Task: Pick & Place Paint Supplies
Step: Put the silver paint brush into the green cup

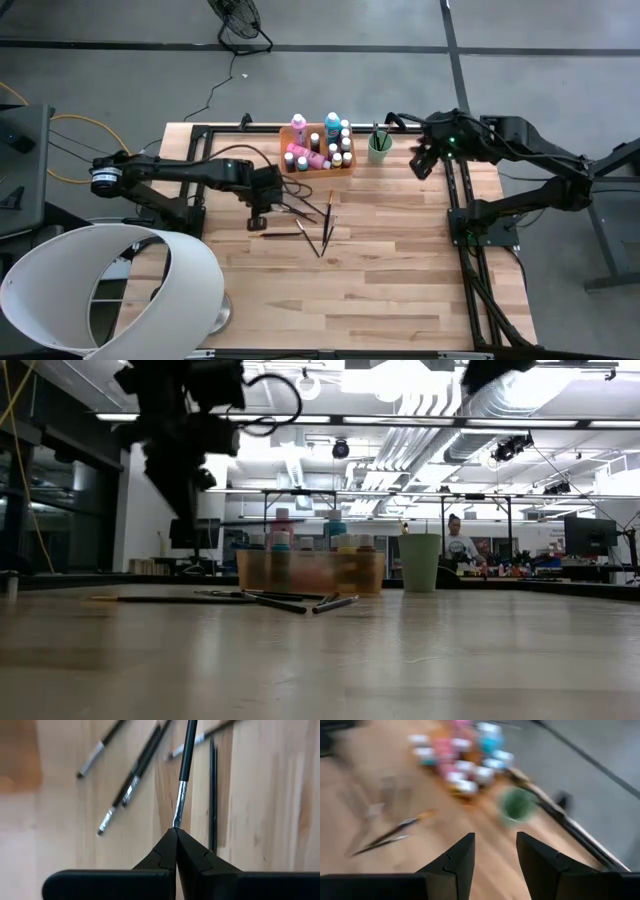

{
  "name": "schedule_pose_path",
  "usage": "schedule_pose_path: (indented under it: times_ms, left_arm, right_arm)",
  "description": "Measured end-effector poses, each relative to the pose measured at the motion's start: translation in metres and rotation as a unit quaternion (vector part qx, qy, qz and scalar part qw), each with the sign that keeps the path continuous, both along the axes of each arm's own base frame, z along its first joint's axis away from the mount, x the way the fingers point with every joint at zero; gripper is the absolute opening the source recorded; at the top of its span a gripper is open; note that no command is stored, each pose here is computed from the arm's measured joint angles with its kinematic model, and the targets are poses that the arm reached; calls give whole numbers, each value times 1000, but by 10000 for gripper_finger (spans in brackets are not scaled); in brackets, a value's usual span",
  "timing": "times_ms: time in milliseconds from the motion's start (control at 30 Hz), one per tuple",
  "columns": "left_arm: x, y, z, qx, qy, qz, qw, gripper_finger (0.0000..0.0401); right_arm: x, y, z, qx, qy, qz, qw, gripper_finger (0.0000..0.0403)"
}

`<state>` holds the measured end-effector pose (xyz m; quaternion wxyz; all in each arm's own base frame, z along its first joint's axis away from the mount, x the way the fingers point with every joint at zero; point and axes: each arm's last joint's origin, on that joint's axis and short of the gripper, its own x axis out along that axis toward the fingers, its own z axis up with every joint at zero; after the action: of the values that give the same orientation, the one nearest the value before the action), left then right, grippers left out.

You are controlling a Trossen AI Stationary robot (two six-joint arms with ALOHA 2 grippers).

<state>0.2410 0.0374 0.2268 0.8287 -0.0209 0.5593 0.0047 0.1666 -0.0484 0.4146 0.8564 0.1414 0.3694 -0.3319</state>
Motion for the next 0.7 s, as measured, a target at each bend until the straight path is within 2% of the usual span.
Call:
schedule_pose_path:
  times_ms: [100, 200, 367, 533, 700]
  left_arm:
    - [6, 1, 17, 0, -24, 12, 1000, 0]
    - [11, 2, 31, 0, -47, 27, 999, 0]
    - [17, 4, 47, 8, -73, 50, 996, 0]
    - [17, 5, 51, 14, -78, 70, 994, 0]
    - [17, 5, 50, 7, -77, 88, 993, 0]
  right_arm:
    - [13, 6, 5, 6, -35, 100, 994, 139]
    - [30, 11, 5, -14, -48, 157, 986, 139]
    - [66, 18, -8, -72, -3, 247, 966, 139]
    - [108, 25, -33, -116, 56, 306, 943, 144]
    - [145, 36, -58, -114, 80, 358, 923, 183]
